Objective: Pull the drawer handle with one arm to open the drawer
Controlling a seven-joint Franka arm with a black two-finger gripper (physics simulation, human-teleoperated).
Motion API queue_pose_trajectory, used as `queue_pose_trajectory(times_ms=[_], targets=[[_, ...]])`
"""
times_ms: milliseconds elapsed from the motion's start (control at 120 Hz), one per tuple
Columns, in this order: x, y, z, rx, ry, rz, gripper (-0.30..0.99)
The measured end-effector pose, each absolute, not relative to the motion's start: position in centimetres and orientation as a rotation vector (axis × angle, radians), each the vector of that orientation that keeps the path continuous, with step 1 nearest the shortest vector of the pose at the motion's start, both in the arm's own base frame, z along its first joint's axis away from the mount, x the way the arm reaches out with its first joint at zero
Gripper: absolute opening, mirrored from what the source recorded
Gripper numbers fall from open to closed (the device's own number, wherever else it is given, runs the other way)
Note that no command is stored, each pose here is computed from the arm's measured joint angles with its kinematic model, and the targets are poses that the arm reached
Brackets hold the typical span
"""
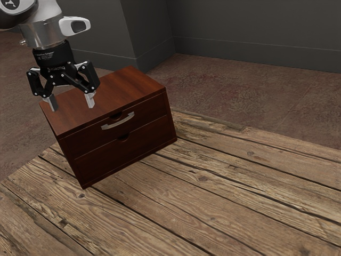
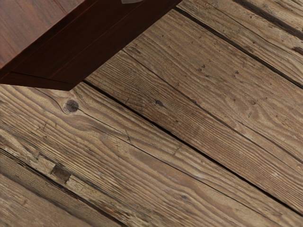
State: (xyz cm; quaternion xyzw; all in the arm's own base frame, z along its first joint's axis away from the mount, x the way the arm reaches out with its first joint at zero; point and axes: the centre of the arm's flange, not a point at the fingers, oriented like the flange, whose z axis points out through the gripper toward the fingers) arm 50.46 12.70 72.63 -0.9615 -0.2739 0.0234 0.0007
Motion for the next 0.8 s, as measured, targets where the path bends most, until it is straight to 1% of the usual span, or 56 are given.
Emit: queue_pose_trajectory(times_ms=[317, 358, 400, 467, 525, 567, 600, 800], targets=[[50.4, 12.6, 73.0, -3.018, -0.858, 0.061, 0.69], [49.9, 12.5, 74.5, -3.017, -0.862, 0.013, 0.69], [48.6, 12.3, 77.4, -3.013, -0.869, -0.087, 0.69], [44.2, 11.5, 83.8, -2.959, -0.912, -0.301, 0.69], [41.7, 8.5, 86.8, -2.939, -0.87, -0.406, 0.69], [41.3, 5.5, 87.6, -2.961, -0.783, -0.438, 0.69], [41.1, 4.5, 87.8, -2.968, -0.752, -0.447, 0.69], [40.9, 5.5, 88.1, -2.956, -0.784, -0.464, 0.69]])
